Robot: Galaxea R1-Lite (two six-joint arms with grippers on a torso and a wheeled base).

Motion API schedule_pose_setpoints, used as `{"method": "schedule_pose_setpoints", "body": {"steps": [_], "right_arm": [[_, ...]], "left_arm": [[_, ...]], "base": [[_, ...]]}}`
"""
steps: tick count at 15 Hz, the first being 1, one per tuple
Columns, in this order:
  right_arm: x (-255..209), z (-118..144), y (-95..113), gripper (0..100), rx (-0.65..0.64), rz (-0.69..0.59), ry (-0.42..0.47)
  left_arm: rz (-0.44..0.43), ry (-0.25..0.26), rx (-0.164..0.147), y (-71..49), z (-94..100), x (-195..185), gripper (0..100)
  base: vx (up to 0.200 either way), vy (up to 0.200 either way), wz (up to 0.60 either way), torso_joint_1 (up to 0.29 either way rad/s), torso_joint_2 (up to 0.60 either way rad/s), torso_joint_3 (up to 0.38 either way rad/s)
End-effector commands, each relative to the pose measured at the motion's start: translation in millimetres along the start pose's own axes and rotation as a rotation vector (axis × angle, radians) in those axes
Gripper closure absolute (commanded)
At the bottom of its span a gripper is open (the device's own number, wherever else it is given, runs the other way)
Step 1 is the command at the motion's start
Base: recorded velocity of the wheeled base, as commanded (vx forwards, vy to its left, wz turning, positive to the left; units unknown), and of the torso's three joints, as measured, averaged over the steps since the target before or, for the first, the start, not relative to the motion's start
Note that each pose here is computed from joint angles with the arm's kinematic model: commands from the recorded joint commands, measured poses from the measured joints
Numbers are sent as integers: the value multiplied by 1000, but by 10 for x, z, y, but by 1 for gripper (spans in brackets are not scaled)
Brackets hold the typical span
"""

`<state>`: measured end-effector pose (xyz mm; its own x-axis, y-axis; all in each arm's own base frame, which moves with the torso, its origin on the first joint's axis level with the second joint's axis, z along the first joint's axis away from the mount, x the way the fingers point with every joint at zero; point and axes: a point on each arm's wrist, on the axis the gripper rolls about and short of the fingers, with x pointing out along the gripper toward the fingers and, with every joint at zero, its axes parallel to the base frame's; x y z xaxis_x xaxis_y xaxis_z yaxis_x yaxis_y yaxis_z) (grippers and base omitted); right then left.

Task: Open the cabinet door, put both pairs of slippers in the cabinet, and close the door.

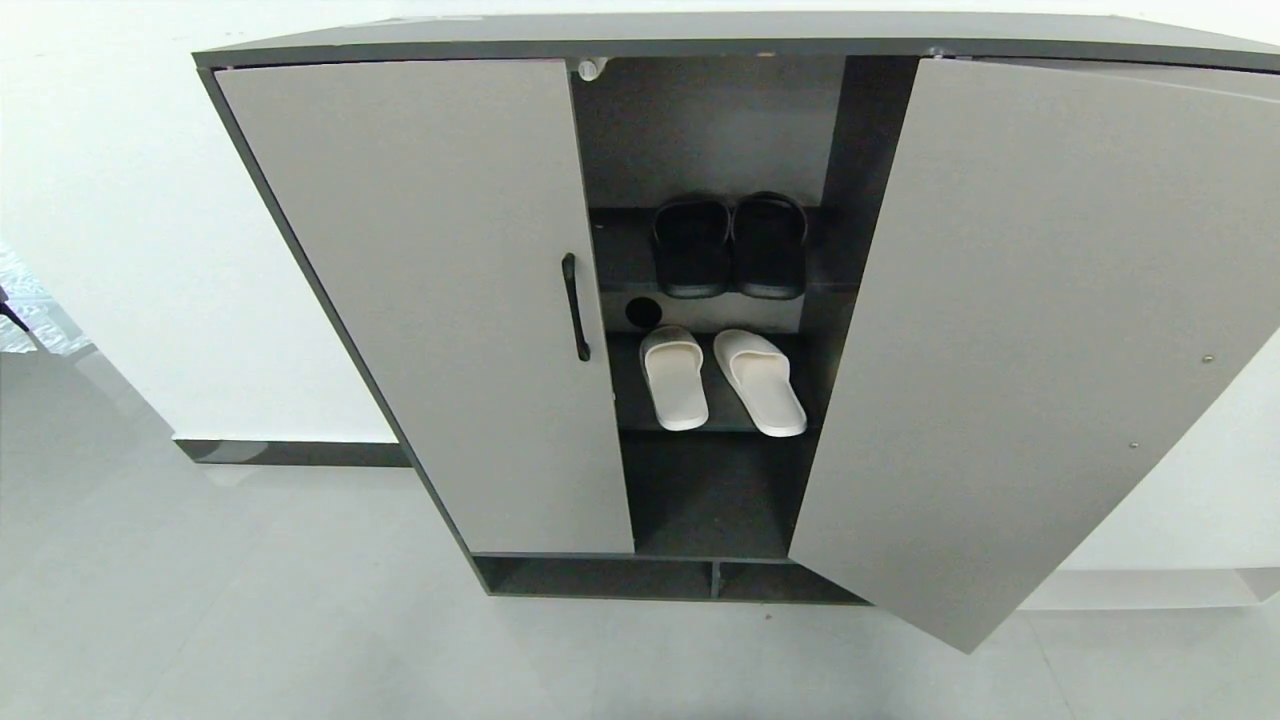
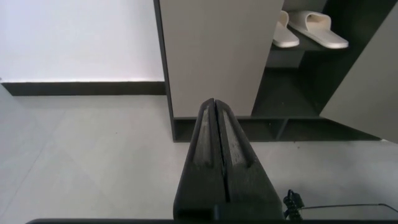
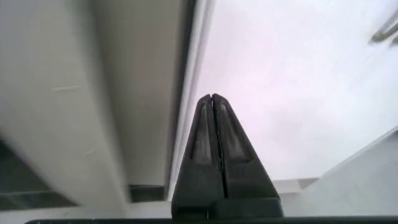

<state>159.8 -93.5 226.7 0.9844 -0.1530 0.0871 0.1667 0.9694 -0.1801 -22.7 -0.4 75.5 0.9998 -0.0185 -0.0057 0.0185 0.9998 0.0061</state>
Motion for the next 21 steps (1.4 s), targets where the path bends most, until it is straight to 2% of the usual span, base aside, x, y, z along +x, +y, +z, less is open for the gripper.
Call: {"method": "schedule_pose_setpoints", "body": {"steps": [1,3,5,7,10,14,16,21], "right_arm": [[577,-389,-87,100,61,56,95],[850,-424,-40,100,132,207,79],[1071,-411,59,100,201,294,68],[1313,-447,173,100,208,362,61],[1373,-454,223,100,215,546,43],[1387,-528,211,100,232,660,52],[1393,-570,212,100,240,668,63],[1430,-631,213,100,243,669,74]], "left_arm": [[0,-1,0,0,2,0,100],[0,0,-2,0,0,0,100],[0,0,-2,0,0,0,100],[0,0,-2,0,-2,1,100],[-1,2,-2,0,-4,1,100],[0,0,-2,0,0,0,100],[0,0,-2,0,0,0,100],[0,2,-3,0,-4,1,100]], "base": [[0,0,0,0,0,0],[0,0,0,0,0,0],[0,0,0,0,0,0],[0,0,0,0,0,0],[0,0,0,0,0,0],[0,0,0,0,0,0],[0,0,0,0,0,0],[-160,0,0,3,-1,2]]}}
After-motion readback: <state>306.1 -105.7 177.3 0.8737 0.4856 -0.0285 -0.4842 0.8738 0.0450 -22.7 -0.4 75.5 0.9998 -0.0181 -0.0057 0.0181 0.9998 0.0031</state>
